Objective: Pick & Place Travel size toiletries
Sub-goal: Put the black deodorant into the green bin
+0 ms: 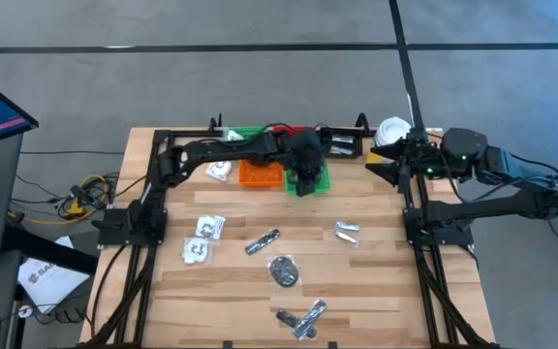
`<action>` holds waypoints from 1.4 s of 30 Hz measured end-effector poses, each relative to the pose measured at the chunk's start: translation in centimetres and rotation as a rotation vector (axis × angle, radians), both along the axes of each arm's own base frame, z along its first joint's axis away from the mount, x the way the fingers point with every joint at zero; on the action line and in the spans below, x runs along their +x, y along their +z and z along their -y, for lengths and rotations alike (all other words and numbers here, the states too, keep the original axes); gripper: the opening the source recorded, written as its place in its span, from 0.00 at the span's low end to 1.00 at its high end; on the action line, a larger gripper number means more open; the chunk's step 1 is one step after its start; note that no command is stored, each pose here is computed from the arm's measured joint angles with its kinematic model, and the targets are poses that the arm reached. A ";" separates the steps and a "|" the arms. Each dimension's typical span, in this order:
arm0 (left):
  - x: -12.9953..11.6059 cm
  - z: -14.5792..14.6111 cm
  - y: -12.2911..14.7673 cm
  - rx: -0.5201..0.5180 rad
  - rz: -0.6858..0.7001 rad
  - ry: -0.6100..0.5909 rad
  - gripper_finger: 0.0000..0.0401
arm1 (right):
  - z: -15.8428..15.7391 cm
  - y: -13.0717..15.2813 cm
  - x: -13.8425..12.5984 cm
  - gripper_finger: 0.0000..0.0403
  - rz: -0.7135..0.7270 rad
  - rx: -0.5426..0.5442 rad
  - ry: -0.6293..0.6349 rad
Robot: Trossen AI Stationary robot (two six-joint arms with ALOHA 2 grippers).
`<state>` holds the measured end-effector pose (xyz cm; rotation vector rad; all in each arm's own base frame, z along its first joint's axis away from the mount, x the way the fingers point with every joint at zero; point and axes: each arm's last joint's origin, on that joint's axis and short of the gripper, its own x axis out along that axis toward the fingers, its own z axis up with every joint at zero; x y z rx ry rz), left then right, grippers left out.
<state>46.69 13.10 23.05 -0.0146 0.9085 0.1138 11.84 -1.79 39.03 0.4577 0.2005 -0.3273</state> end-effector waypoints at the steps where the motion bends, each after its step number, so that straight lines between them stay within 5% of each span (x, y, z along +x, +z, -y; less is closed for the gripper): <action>1: 0.0 -0.1 -0.2 0.013 -0.012 0.010 0.47 | 0.0 0.0 0.0 0.83 -0.005 -0.004 0.001; 34: -1.1 0.3 -3.9 0.083 -0.154 -0.041 0.48 | 0.1 -0.3 0.7 0.82 -0.038 -0.030 0.010; 42: -0.9 0.6 -3.8 0.121 -0.145 -0.151 0.64 | 0.1 -0.3 0.7 0.82 -0.037 -0.031 0.009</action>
